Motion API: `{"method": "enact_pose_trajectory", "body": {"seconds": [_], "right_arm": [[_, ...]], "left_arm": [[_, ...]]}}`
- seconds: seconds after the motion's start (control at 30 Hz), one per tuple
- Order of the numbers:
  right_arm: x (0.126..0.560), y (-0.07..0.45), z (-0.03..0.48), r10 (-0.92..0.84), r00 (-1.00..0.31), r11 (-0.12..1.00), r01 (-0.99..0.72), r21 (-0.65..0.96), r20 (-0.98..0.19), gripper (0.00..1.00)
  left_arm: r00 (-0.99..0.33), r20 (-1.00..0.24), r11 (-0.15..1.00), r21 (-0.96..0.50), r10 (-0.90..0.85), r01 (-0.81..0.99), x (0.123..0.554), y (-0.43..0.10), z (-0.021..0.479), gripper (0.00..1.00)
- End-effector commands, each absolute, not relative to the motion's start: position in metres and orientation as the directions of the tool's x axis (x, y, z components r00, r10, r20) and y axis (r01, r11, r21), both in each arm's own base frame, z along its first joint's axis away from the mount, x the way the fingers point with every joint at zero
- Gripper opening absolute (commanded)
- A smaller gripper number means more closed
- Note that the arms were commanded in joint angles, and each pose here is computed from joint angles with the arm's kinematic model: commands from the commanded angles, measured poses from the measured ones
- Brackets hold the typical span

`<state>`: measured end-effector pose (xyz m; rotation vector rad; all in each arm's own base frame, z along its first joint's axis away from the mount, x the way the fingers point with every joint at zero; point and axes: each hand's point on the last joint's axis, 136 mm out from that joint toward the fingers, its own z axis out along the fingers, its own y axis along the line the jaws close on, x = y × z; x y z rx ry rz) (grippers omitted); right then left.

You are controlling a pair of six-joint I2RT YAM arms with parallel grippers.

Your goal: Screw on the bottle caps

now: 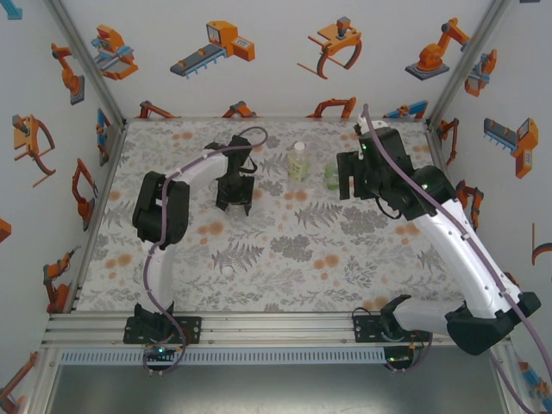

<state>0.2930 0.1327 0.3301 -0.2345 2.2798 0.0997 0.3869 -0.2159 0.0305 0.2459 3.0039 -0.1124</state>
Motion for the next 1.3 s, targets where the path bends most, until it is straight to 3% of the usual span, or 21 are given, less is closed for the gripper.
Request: {"method": "enact_pose_trajectory", "body": {"seconds": [0.0, 0.23, 0.4, 0.57, 0.77, 0.97, 1.13, 1.27], "right_arm": [[0.289, 0.123, 0.336, -0.136, -0.628, 0.983, -0.184, -0.023, -0.766, 0.70], [0.284, 0.120, 0.355, -0.107, -0.576, 0.982, -0.187, 0.003, -0.810, 0.70], [0.277, 0.132, 0.377, -0.086, -0.524, 0.963, -0.262, 0.064, -0.847, 0.70], [0.268, 0.171, 0.402, -0.041, -0.467, 0.871, -0.449, 0.197, -0.883, 0.71], [0.255, 0.210, 0.451, 0.047, -0.339, 0.705, -0.655, 0.272, -0.940, 0.71], [0.255, 0.230, 0.490, 0.187, -0.293, 0.591, -0.729, 0.345, -0.938, 0.73], [0.248, 0.256, 0.514, 0.243, -0.311, 0.423, -0.818, 0.389, -0.919, 0.75], [0.246, 0.269, 0.525, 0.281, -0.275, 0.354, -0.861, 0.366, -0.919, 0.77]], "left_arm": [[-0.974, -0.174, 0.981, -0.101, 0.145, 0.164, 0.385, -0.219, 0.057, 0.50], [-0.948, -0.289, 0.970, -0.161, 0.131, 0.183, 0.389, -0.225, 0.111, 0.48], [-0.892, -0.442, 0.906, -0.333, 0.093, 0.259, 0.387, -0.248, 0.177, 0.44], [-0.782, -0.623, 0.764, -0.488, 0.034, 0.422, 0.374, -0.272, 0.262, 0.44], [-0.618, -0.781, 0.537, -0.559, -0.085, 0.632, 0.340, -0.287, 0.355, 0.39], [-0.406, -0.903, 0.303, -0.429, -0.139, 0.851, 0.293, -0.294, 0.415, 0.38], [-0.226, -0.962, 0.170, -0.250, -0.150, 0.953, 0.255, -0.301, 0.432, 0.37], [-0.108, -0.989, 0.073, -0.116, -0.102, 0.991, 0.224, -0.318, 0.434, 0.36]]}}
